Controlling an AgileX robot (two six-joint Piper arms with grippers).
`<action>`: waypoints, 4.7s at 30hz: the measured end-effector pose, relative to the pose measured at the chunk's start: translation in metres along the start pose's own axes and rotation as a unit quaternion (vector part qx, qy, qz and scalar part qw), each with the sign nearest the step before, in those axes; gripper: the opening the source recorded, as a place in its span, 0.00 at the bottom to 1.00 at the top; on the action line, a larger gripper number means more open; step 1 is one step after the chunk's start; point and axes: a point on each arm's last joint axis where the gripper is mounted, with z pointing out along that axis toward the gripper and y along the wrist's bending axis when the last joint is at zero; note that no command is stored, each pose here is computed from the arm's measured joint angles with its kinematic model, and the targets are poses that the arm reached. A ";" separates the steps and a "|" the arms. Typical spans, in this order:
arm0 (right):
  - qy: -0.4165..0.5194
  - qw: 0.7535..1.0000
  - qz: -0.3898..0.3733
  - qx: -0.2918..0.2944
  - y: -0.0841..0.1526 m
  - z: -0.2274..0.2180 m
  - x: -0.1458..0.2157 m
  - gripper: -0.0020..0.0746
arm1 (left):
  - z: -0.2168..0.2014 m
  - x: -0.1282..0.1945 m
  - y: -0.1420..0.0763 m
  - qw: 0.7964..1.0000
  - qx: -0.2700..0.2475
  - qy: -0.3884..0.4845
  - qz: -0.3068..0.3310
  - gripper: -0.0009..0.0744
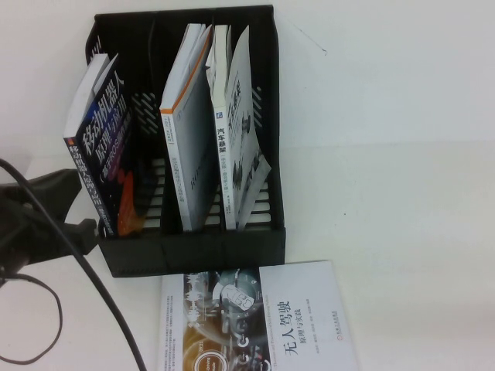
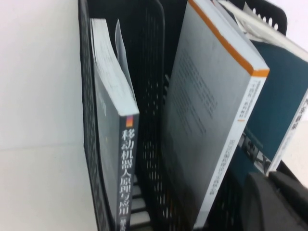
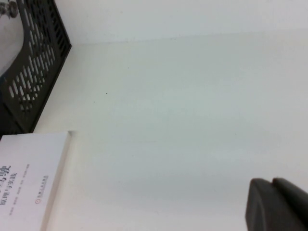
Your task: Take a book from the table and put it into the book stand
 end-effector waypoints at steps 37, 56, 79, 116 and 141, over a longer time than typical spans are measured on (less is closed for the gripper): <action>0.001 1.000 0.000 0.001 0.000 0.000 0.000 0.03 | -0.098 0.107 0.047 0.983 -0.121 -0.139 -0.007 0.01; 0.001 1.000 0.002 0.001 0.000 0.000 0.000 0.03 | -0.109 0.155 0.058 0.976 -0.211 -0.013 -0.057 0.01; 0.001 1.000 0.007 0.001 0.000 0.000 0.000 0.03 | -0.107 0.156 0.053 0.987 -0.161 0.009 0.004 0.01; -0.009 1.000 0.009 -0.003 -0.001 -0.001 0.003 0.03 | -0.108 0.156 0.053 0.986 -0.160 0.016 0.050 0.01; -0.072 0.994 -0.037 0.077 -0.010 0.032 0.078 0.03 | -0.108 0.156 0.053 0.986 -0.160 0.017 0.050 0.01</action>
